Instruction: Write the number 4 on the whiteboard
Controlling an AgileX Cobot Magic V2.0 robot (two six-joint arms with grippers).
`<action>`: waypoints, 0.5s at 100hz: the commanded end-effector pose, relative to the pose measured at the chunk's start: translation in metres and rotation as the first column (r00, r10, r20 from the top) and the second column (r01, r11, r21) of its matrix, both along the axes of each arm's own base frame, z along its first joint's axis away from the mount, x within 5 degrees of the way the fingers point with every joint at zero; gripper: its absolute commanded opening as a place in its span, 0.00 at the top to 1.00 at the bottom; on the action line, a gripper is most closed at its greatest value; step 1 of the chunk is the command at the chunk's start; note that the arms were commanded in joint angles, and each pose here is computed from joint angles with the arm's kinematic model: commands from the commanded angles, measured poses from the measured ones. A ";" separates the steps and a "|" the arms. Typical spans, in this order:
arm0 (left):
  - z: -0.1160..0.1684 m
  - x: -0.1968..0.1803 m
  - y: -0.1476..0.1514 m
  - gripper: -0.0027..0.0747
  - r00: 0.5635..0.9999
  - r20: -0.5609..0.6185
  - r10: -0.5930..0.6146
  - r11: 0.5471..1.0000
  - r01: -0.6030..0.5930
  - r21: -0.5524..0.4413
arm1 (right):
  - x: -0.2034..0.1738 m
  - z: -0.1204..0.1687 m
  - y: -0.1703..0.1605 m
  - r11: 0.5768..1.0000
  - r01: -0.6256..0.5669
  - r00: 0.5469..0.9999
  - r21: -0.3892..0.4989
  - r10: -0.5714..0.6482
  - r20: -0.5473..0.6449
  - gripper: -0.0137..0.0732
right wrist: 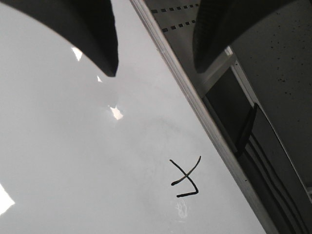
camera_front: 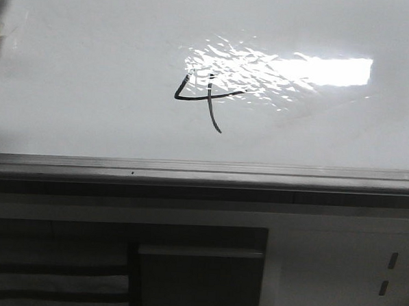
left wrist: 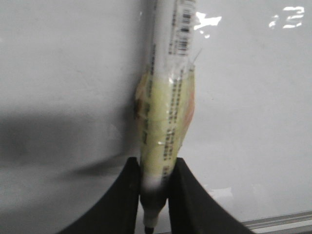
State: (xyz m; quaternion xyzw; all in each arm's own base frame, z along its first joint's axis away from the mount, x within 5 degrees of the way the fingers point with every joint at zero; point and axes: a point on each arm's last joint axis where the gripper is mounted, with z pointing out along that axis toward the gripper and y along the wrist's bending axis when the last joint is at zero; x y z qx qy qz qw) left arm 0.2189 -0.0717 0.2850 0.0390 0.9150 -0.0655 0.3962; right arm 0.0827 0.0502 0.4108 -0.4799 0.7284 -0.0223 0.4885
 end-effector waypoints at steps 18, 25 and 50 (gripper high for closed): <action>0.007 0.012 -0.006 0.97 0.997 0.073 -0.008 0.999 0.011 -0.050 | 0.002 0.011 0.001 0.999 -0.003 0.997 0.040 0.000 0.072 0.48; 0.005 0.014 -0.007 0.92 0.998 0.067 -0.013 0.999 0.016 -0.043 | 0.002 0.011 0.001 0.999 -0.003 0.997 0.043 0.000 0.076 0.48; 0.014 0.014 -0.005 0.53 0.995 0.095 -0.024 1.000 0.025 -0.008 | 0.001 0.012 0.005 0.984 0.033 0.999 0.172 -0.034 0.000 0.48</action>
